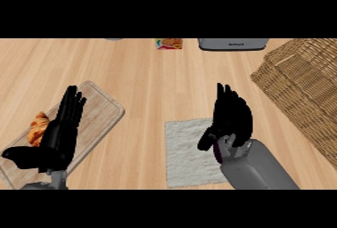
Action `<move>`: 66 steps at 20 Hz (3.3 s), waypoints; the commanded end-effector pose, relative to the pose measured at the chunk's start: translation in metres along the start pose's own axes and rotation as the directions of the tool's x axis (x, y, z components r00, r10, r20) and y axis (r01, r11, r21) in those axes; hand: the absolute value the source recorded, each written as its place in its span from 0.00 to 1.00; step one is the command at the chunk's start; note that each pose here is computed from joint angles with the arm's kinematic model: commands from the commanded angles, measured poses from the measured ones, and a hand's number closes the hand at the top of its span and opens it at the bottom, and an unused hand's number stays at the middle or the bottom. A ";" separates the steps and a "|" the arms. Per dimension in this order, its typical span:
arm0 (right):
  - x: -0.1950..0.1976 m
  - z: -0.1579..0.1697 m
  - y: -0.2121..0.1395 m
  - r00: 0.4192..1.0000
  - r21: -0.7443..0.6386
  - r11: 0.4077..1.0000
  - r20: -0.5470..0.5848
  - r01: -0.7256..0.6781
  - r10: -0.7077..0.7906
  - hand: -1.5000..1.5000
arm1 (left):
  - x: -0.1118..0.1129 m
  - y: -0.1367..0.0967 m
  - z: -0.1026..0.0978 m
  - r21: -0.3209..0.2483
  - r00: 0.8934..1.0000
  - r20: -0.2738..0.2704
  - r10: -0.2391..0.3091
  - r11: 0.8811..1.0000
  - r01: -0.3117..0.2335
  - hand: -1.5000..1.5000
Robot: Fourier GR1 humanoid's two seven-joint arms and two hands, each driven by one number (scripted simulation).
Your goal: Pick the eggplant from the placemat and place it in the basket
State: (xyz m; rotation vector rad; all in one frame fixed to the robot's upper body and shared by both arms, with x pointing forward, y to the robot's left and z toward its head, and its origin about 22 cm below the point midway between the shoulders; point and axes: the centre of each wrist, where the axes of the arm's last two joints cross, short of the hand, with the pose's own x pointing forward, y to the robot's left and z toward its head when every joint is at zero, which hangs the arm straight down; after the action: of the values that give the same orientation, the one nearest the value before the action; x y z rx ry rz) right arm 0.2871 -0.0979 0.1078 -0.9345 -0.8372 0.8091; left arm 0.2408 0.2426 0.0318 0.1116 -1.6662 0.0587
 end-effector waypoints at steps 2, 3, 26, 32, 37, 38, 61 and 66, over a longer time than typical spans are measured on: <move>0.008 0.017 0.024 0.978 0.014 0.997 -0.196 -0.078 0.079 0.00 | 0.004 -0.004 0.002 -0.026 1.000 0.005 -0.009 1.000 0.010 0.50; 0.015 0.023 0.014 0.977 0.029 0.999 -0.205 -0.047 0.052 0.00 | 0.006 -0.002 -0.007 -0.014 1.000 0.006 0.025 1.000 -0.025 0.50; -0.011 -0.013 0.052 0.948 0.035 0.993 -0.295 -0.111 0.116 0.00 | 0.000 -0.004 0.005 -0.014 1.000 0.014 0.011 1.000 -0.010 0.50; -0.016 -0.008 0.058 0.952 0.061 0.993 -0.284 -0.102 0.116 0.00 | -0.001 0.000 -0.001 -0.019 1.000 -0.002 0.010 1.000 -0.010 0.50; -0.025 -0.026 0.076 0.952 0.067 0.995 -0.294 -0.073 0.089 0.00 | 0.001 -0.002 -0.002 -0.011 1.000 0.010 0.010 1.000 -0.010 0.50; -0.034 -0.026 0.064 0.959 0.069 0.995 -0.272 -0.069 0.086 0.00 | -0.016 -0.003 0.005 -0.023 1.000 0.003 -0.003 1.000 0.003 0.50; -0.034 -0.046 0.092 0.960 0.159 0.971 -0.188 -0.179 0.208 1.00 | -0.001 0.008 -0.009 -0.028 1.000 0.013 0.015 1.000 -0.014 0.50; -0.030 -0.040 0.097 0.954 0.118 0.967 -0.175 -0.226 0.245 1.00 | -0.004 -0.014 -0.009 -0.012 1.000 0.016 -0.002 1.000 0.002 0.50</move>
State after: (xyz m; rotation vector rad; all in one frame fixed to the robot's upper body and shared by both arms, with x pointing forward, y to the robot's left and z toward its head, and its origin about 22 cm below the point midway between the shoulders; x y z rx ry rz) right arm 0.2898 -0.1173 0.0007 -0.9802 -0.5922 0.9124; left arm 0.2467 0.2345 0.0299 0.0950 -1.6754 0.0541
